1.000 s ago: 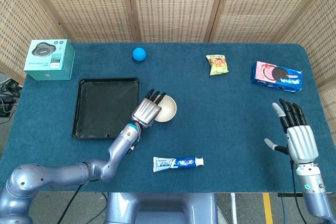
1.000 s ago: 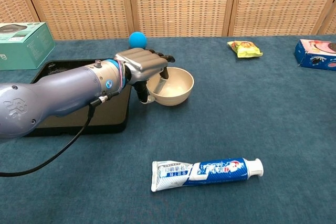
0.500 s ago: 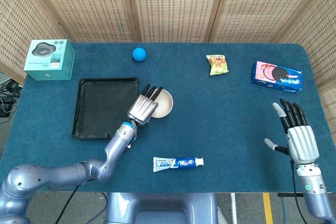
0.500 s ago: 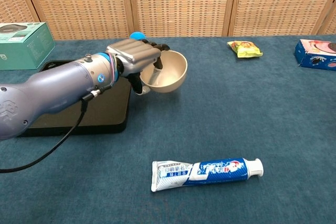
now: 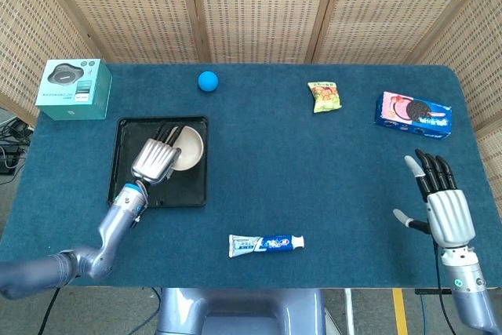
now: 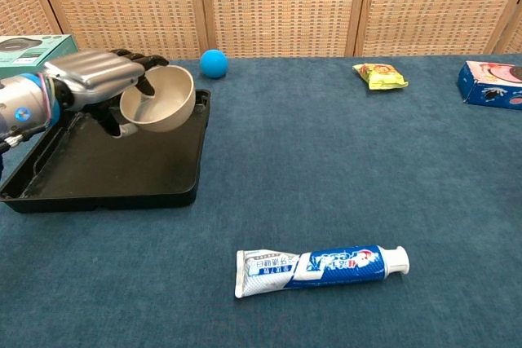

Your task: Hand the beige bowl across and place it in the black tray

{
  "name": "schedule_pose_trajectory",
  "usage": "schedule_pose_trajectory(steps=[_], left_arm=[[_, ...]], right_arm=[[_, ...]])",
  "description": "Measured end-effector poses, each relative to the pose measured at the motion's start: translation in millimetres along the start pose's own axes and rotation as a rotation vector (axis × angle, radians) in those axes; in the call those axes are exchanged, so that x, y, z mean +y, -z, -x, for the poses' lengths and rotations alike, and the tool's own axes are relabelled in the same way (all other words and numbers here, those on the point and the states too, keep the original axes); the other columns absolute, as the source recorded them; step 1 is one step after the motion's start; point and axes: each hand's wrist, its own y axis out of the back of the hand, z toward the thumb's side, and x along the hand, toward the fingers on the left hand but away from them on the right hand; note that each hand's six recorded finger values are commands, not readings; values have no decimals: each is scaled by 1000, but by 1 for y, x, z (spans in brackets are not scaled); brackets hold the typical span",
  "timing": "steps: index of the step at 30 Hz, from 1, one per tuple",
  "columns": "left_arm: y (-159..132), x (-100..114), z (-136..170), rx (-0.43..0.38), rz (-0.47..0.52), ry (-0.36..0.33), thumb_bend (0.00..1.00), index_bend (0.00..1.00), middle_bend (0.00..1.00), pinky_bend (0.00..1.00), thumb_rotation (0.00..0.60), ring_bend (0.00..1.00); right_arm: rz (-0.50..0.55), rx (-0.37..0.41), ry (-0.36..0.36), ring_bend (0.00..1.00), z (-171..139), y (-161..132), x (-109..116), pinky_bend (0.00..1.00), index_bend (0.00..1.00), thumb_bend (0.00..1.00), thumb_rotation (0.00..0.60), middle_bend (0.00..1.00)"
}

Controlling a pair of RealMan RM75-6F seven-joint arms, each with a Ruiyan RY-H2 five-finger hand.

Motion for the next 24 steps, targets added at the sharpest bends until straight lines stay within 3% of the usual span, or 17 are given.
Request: schedule_pose_trajectory(steps=[11, 24], left_arm=[[23, -35, 16, 27, 30, 53, 436, 723, 0, 0, 600, 0], [33, -49, 20, 57, 9, 100, 436, 714, 0, 0, 600, 0]], right_arm=[[-10, 9, -7, 0, -1, -4, -3, 0, 32, 199, 600, 0], [-7, 10, -8, 0, -1, -4, -3, 0, 33, 200, 600, 0]])
